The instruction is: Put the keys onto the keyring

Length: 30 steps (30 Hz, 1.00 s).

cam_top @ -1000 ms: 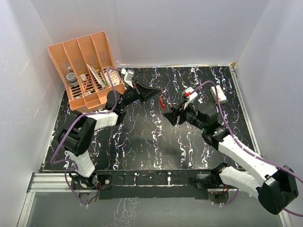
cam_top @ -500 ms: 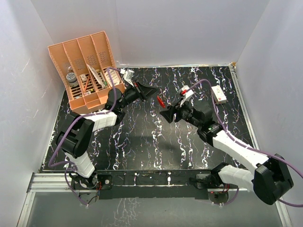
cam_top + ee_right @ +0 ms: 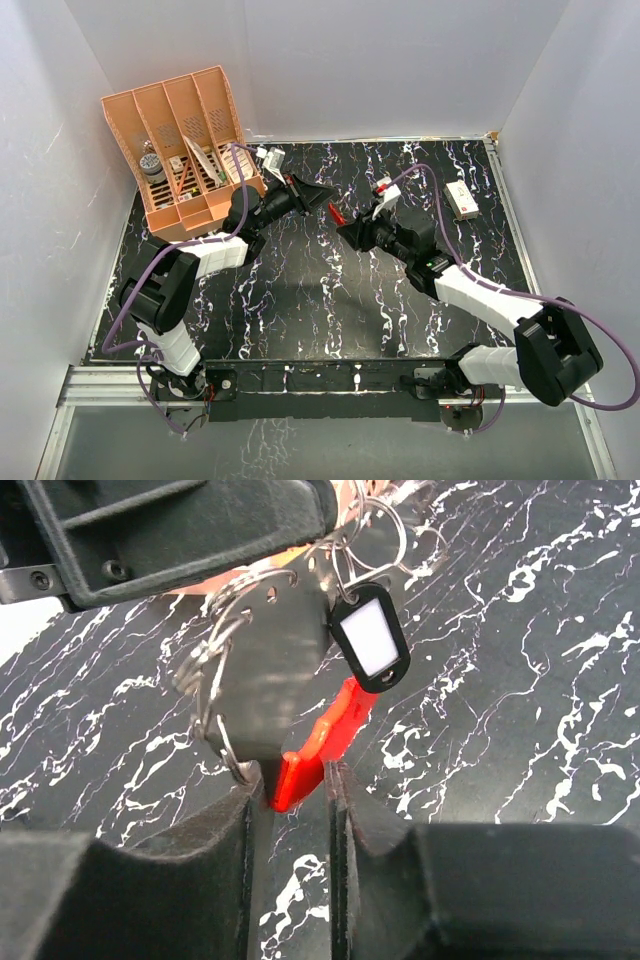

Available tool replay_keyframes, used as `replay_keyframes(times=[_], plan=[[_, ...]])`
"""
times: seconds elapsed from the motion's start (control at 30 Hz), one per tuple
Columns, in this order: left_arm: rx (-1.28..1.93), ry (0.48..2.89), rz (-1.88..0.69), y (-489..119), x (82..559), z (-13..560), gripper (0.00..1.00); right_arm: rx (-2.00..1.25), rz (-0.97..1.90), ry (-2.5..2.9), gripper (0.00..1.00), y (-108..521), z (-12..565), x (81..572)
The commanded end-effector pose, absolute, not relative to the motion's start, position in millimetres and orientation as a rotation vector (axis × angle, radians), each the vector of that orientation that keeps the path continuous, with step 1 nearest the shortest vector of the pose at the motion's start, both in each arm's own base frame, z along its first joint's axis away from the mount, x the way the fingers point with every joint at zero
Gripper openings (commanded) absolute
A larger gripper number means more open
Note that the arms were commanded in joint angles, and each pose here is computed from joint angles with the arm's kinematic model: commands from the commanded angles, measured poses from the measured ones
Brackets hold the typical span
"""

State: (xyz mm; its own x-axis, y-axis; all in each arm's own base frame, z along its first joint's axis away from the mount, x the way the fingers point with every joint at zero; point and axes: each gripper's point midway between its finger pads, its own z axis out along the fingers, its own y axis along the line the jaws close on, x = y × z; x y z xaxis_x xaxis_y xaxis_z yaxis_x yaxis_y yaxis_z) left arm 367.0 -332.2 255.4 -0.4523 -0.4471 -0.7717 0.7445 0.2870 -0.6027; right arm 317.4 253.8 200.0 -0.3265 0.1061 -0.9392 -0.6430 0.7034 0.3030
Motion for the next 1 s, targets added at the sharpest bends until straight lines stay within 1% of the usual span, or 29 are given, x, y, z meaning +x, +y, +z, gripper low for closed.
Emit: replay_keyframes(times=[0.0, 0.07, 0.17, 0.23, 0.27, 0.47, 0.5, 0.53, 0.6, 0.67, 0.7, 0.77, 0.87, 0.97], plan=[[0.314, 1.403, -1.395, -329.6, 360.8, 290.9, 0.00, -0.364, 0.814, 1.601, 0.22, 256.6, 245.9, 332.6], [0.313, 1.423, -1.387, -329.1, 361.5, 286.6, 0.00, -0.345, 0.806, 1.581, 0.17, 253.8, 250.8, 333.7], [0.312, 1.443, -1.383, -329.2, 360.9, 281.1, 0.00, -0.315, 0.783, 1.569, 0.15, 248.5, 253.7, 336.2], [0.309, 1.457, -1.386, -329.7, 360.0, 276.4, 0.00, -0.306, 0.773, 1.568, 0.12, 246.8, 253.7, 337.6], [0.308, 1.463, -1.386, -329.4, 360.0, 274.7, 0.00, -0.301, 0.771, 1.570, 0.09, 246.7, 253.1, 338.4], [0.315, 1.479, -1.367, -328.8, 360.0, 272.7, 0.00, -0.287, 0.799, 1.595, 0.00, 250.4, 249.9, 339.1], [0.320, 1.498, -1.359, -329.3, 361.1, 270.5, 0.06, -0.276, 0.807, 1.604, 0.00, 250.5, 250.5, 339.3], [0.323, 1.515, -1.341, -329.2, 363.2, 268.6, 0.16, -0.261, 0.814, 1.613, 0.00, 250.3, 252.0, 339.9], [0.321, 1.527, -1.294, -326.3, 367.3, 268.5, 0.49, -0.233, 0.826, 1.633, 0.00, 249.5, 255.1, 341.7], [0.316, 1.530, -1.236, -321.2, 371.4, 268.4, 0.70, -0.201, 0.844, 1.660, 0.00, 247.7, 258.5, 342.8], [0.314, 1.540, -1.196, -318.1, 374.4, 267.1, 0.78, -0.179, 0.856, 1.672, 0.00, 246.1, 260.9, 343.5], [0.316, 1.563, -1.118, -311.3, 379.5, 266.1, 0.87, -0.132, 0.883, 1.689, 0.00, 242.5, 265.8, 344.6], [0.327, 1.550, -1.017, -298.1, 379.6, 277.8, 0.91, -0.033, 0.933, 1.717, 0.00, 233.4, 272.8, 348.8], [0.348, 1.508, -0.944, -285.8, 373.0, 293.1, 0.93, 0.063, 1.014, 1.745, 0.00, 226.2, 279.7, 355.2]])
